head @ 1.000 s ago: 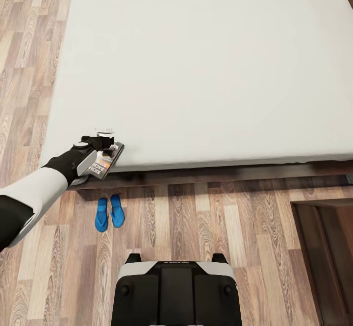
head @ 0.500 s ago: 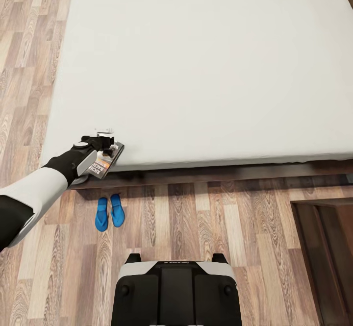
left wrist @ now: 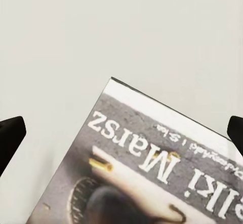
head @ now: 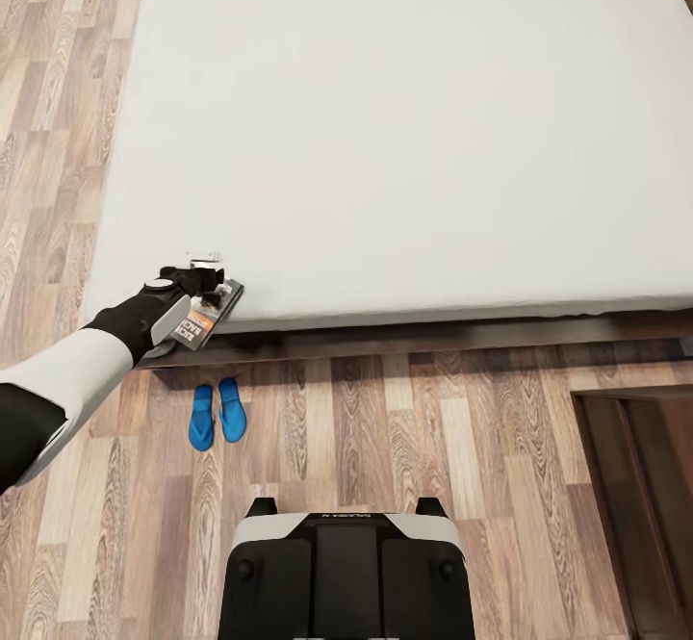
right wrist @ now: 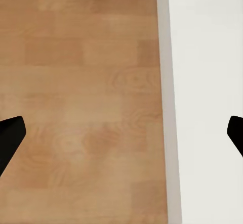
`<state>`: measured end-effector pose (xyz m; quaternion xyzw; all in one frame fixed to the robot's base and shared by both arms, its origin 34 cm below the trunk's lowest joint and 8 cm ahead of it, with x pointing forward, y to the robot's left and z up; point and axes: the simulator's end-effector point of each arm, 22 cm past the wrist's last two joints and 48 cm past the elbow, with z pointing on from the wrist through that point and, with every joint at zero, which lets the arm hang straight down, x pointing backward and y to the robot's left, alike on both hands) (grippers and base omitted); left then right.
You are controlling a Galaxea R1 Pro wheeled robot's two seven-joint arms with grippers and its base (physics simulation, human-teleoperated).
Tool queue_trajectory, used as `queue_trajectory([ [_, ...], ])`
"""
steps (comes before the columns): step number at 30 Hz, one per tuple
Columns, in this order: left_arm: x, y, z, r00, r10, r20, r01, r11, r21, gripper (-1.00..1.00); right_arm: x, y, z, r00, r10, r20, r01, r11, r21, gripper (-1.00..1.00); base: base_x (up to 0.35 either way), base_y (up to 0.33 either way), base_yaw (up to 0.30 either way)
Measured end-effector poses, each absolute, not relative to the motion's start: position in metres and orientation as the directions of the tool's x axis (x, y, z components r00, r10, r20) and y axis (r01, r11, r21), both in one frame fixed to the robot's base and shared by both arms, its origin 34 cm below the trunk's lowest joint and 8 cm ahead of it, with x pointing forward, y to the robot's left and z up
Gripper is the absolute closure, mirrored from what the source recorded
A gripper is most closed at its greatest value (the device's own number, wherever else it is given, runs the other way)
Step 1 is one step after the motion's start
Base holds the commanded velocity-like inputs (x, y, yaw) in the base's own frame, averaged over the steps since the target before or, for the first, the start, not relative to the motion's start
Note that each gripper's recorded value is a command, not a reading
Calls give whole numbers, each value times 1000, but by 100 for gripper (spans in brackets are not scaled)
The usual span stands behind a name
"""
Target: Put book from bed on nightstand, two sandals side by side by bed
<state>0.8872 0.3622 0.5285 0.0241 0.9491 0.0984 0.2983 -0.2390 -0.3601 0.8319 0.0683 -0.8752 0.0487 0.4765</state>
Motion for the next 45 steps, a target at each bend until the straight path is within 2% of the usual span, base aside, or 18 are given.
queue_trajectory([
  [17,888,364,530,-820,108,-562,-14,978,208,-100,-239,-360,832,-537,-73,841,-166,986,-20,-100,-1,1,0],
  [29,936,402,576,-775,182,-606,-71,927,368,-100,-239,-357,831,-529,-127,839,-185,982,31,-100,0,0,0],
  [35,985,446,637,-727,250,-640,-124,869,480,-100,-239,-355,830,-527,-152,836,-193,980,56,-100,0,0,0],
  [45,1013,528,710,-710,270,-651,-238,778,582,-100,-238,-356,828,-530,-159,833,-197,978,61,-100,0,0,0],
])
